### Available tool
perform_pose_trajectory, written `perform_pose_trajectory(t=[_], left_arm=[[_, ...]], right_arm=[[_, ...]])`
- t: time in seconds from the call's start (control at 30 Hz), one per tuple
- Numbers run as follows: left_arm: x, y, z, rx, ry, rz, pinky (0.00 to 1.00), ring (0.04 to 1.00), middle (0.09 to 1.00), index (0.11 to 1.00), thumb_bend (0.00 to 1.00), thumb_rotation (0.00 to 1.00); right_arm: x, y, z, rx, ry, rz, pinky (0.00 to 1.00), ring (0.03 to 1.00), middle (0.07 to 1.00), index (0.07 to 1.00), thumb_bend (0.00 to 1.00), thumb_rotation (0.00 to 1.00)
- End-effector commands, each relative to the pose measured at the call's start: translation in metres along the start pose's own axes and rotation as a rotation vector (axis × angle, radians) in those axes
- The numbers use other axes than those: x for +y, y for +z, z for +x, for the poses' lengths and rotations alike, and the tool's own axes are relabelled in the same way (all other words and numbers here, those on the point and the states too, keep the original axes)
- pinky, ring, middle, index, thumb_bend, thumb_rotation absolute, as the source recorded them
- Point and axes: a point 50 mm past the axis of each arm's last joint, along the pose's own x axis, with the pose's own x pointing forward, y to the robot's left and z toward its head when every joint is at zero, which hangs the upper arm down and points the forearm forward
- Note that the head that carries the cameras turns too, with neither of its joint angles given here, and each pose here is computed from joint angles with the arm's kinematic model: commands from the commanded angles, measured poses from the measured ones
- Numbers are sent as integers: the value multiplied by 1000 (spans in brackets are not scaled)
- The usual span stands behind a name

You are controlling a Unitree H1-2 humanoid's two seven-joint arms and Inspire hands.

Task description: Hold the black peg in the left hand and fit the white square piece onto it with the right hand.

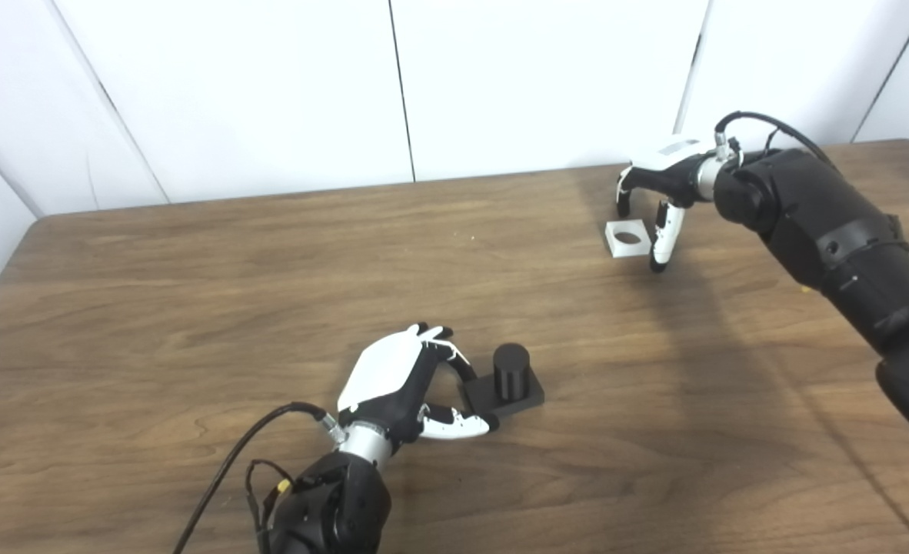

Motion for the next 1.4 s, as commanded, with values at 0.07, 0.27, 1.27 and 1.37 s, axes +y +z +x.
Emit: perform_pose_trajectory(t=[0.07,0.27,1.27,1.37], left_arm=[[-2,-6,2,6,18,50,1000,1000,930,529,593,224],[-2,-7,2,8,28,89,1000,1000,931,539,604,242],[-2,-5,3,13,29,52,1000,1000,933,536,567,290],[-1,-5,3,12,29,53,1000,1000,932,536,563,299]], right_arm=[[-45,-8,-7,23,-101,-6,1000,1000,925,713,1000,243],[-45,-7,-7,16,-114,-2,1000,1000,920,693,968,220],[-45,6,-5,9,-81,0,1000,1000,918,630,976,240],[-44,6,-5,9,-80,-3,1000,1000,917,628,976,239]])
